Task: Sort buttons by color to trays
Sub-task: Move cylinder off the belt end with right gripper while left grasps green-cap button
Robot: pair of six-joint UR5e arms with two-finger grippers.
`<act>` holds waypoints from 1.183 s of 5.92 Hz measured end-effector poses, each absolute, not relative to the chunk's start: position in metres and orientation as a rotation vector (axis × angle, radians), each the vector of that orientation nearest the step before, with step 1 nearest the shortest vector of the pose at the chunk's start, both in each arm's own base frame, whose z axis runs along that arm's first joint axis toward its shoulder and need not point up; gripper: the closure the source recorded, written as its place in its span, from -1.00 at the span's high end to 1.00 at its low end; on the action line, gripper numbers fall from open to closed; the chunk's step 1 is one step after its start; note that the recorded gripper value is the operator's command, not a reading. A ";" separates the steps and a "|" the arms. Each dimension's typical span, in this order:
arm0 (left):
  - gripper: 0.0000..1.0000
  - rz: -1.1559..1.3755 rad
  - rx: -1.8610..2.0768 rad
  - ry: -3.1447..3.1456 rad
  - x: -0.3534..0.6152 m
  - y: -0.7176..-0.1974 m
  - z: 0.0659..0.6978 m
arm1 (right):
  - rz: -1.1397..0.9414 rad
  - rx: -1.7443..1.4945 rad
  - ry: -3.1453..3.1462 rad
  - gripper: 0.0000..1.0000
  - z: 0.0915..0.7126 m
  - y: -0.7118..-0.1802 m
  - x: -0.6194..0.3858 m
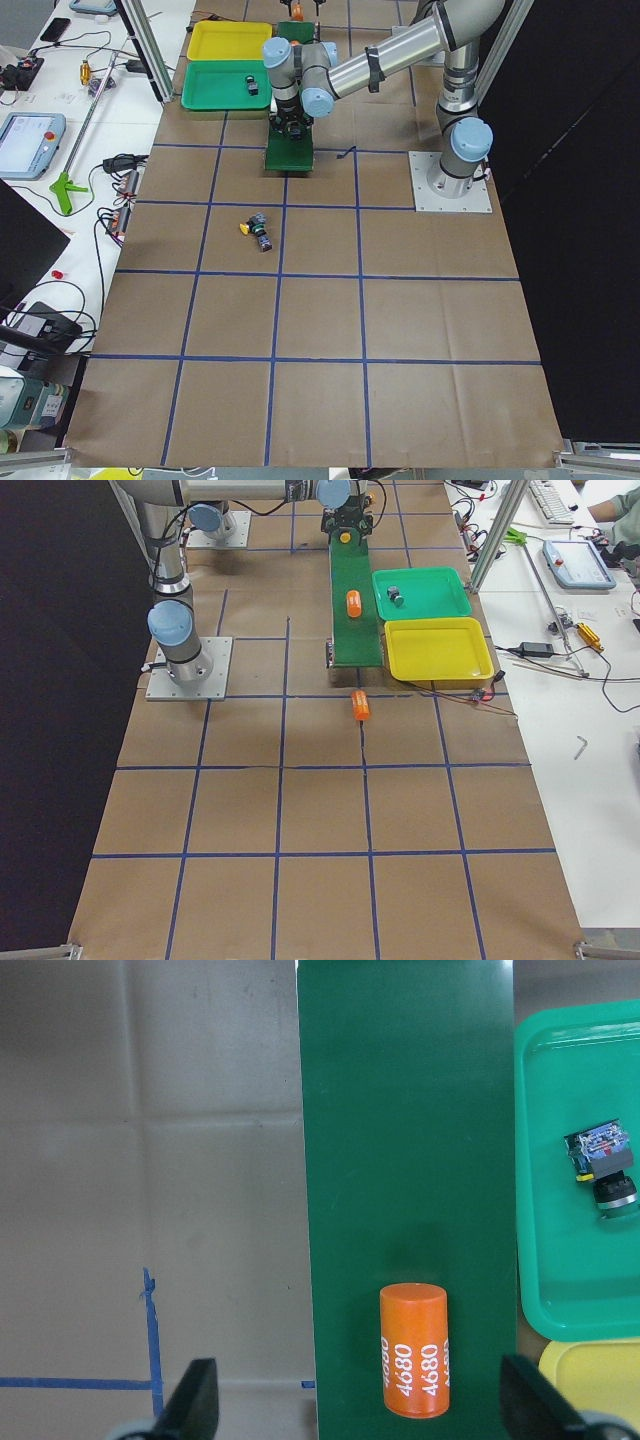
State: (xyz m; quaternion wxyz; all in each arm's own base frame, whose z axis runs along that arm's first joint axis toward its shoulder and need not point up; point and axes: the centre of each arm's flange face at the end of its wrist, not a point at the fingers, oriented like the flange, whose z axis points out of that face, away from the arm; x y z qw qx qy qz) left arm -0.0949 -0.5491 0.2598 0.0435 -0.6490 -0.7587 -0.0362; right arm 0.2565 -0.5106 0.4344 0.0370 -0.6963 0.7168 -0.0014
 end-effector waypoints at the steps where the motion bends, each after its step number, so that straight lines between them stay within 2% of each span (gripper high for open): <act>1: 0.98 -0.079 -1.880 -2.420 -0.043 -0.558 0.269 | -0.004 -2.137 2.200 1.00 0.434 -0.511 0.257; 4: 0.98 -0.005 -1.578 -2.664 0.122 -0.579 0.283 | -0.025 -2.146 2.192 1.00 0.423 -0.517 0.260; 7: 0.98 0.021 -1.502 -2.736 0.215 -0.623 0.260 | -0.121 -2.133 2.242 1.00 0.360 -0.538 0.279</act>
